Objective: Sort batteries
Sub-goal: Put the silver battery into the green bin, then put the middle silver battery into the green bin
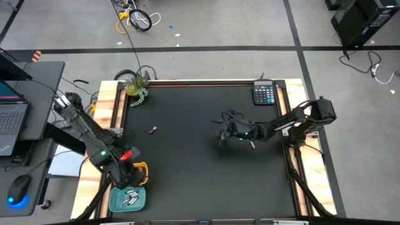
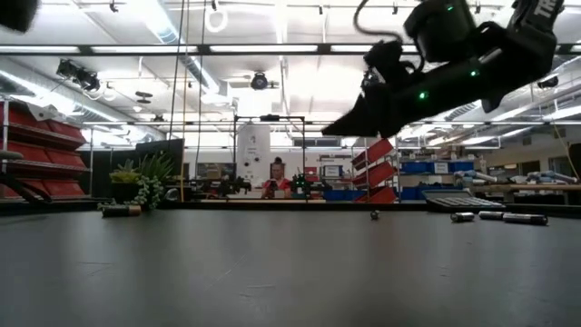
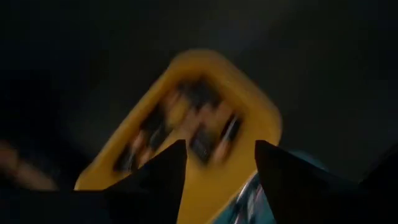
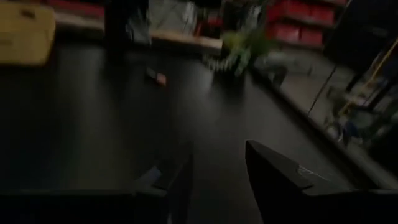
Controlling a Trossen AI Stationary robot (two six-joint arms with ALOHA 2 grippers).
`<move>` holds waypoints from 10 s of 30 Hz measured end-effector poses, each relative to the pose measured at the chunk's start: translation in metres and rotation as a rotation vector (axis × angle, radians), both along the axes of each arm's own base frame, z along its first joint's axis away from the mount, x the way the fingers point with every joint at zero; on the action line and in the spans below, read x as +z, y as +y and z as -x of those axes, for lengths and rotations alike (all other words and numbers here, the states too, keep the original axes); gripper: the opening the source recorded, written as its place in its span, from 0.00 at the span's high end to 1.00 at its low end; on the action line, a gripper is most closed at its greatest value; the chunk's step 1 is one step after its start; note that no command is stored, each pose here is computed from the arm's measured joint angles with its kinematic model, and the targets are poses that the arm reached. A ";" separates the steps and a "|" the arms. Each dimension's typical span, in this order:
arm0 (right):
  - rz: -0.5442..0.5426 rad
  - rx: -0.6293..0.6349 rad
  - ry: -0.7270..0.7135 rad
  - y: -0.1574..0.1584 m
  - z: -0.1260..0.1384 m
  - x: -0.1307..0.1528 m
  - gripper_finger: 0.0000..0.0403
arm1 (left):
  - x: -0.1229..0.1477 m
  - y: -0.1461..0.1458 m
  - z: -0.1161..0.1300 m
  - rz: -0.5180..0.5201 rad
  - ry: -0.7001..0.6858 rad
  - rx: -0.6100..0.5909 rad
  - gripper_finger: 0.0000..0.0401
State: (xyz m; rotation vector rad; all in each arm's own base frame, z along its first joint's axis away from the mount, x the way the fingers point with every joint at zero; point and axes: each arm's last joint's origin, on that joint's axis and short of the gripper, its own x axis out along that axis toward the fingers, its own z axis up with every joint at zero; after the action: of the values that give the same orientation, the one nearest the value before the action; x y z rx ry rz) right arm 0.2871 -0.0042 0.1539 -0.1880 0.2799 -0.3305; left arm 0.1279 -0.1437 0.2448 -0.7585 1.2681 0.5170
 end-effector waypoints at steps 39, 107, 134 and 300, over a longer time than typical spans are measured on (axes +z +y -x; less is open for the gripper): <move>-0.553 -0.584 0.485 0.099 0.144 -0.017 0.62 | 0.011 0.067 -0.095 -1.085 -0.351 -0.128 0.50; -0.216 0.121 -0.116 0.143 0.053 0.005 0.93 | -0.060 0.048 -0.248 -0.632 -1.158 -0.412 0.53; -0.265 0.053 -0.089 0.135 0.050 0.000 0.65 | -0.052 0.053 -0.232 -0.688 -0.933 -0.544 0.91; -0.083 0.321 -0.026 0.116 0.027 0.019 0.93 | -0.066 0.020 -0.236 -0.887 -1.021 -0.483 0.88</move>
State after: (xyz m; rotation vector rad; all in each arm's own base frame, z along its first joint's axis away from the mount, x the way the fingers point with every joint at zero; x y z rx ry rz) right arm 0.2598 0.1119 0.1731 -0.1443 0.2326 -0.0029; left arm 0.3635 -0.1241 0.1790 0.0970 0.1593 0.1823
